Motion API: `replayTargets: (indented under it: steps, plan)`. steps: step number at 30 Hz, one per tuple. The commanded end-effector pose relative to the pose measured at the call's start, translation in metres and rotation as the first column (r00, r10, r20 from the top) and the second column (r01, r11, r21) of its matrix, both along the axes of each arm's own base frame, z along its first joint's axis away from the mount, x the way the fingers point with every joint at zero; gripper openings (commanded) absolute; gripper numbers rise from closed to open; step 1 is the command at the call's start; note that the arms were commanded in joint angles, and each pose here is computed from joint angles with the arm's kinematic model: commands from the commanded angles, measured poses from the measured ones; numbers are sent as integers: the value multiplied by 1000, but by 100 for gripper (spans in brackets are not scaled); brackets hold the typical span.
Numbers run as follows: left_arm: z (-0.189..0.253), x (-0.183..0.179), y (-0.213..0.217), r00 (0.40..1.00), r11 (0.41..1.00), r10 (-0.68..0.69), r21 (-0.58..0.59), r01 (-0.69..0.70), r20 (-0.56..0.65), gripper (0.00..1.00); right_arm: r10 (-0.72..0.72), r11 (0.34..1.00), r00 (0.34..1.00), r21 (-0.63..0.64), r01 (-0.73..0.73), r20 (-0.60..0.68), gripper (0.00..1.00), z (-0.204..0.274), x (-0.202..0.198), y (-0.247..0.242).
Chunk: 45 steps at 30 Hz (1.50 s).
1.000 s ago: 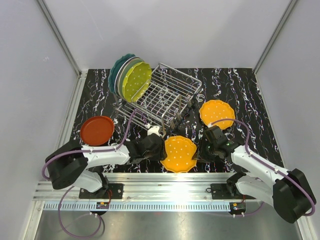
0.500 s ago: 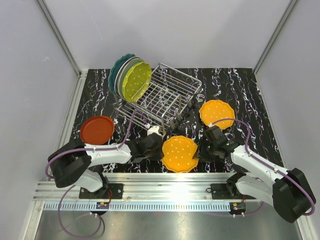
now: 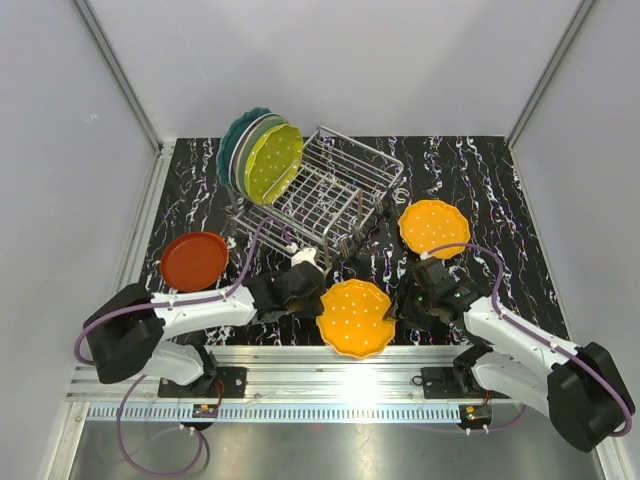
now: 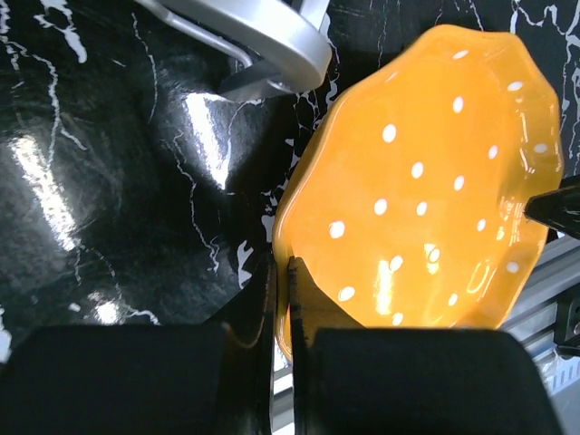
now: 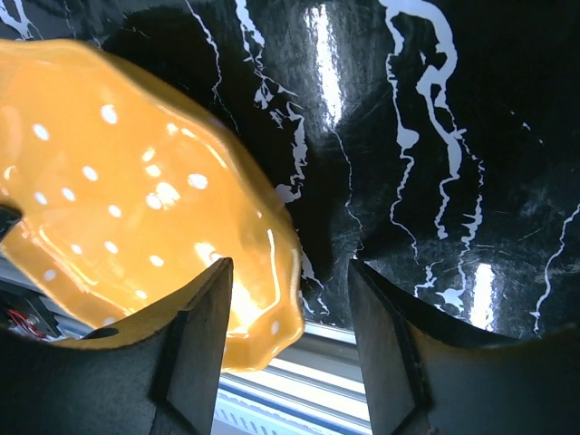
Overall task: Load the plates into the dish rack
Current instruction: Pass the plate from the right arm to the left
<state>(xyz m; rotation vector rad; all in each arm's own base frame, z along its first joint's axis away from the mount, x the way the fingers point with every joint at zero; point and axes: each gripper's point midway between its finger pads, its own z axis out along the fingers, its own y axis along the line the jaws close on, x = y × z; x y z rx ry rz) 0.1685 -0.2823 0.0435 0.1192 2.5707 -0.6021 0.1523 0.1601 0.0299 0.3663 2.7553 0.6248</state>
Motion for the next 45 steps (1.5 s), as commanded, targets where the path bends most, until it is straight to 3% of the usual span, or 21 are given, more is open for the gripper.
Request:
replayTargets:
  steps: [1, 13, 19, 26, 34, 45]
  plan:
    - [49, 15, -19, 995, 992, 10, -125, 2, 99, 0, -11, 999, 999, 39, 10, 47, 61, 5, 7, 7]
    - [73, 11, -25, 996, 976, 34, -215, -15, 87, 0, 12, 985, 998, 173, -24, 69, 62, 9, 6, 27]
    - [79, 15, -18, 992, 982, 44, -186, -22, 116, 0, 25, 993, 995, 114, -35, 93, 63, 17, 7, 18]
    - [71, 15, -9, 994, 992, 60, -118, -49, 96, 0, 77, 992, 972, 78, -97, 223, 63, 54, 19, 14]
    - [81, 15, -7, 991, 985, 103, -144, -91, 80, 0, 222, 959, 878, 70, -276, 424, 62, 105, 25, 44]
    - [97, 16, -8, 990, 981, 129, -150, -119, 60, 0, 435, 887, 638, -181, -425, 635, 63, 127, -4, 100]
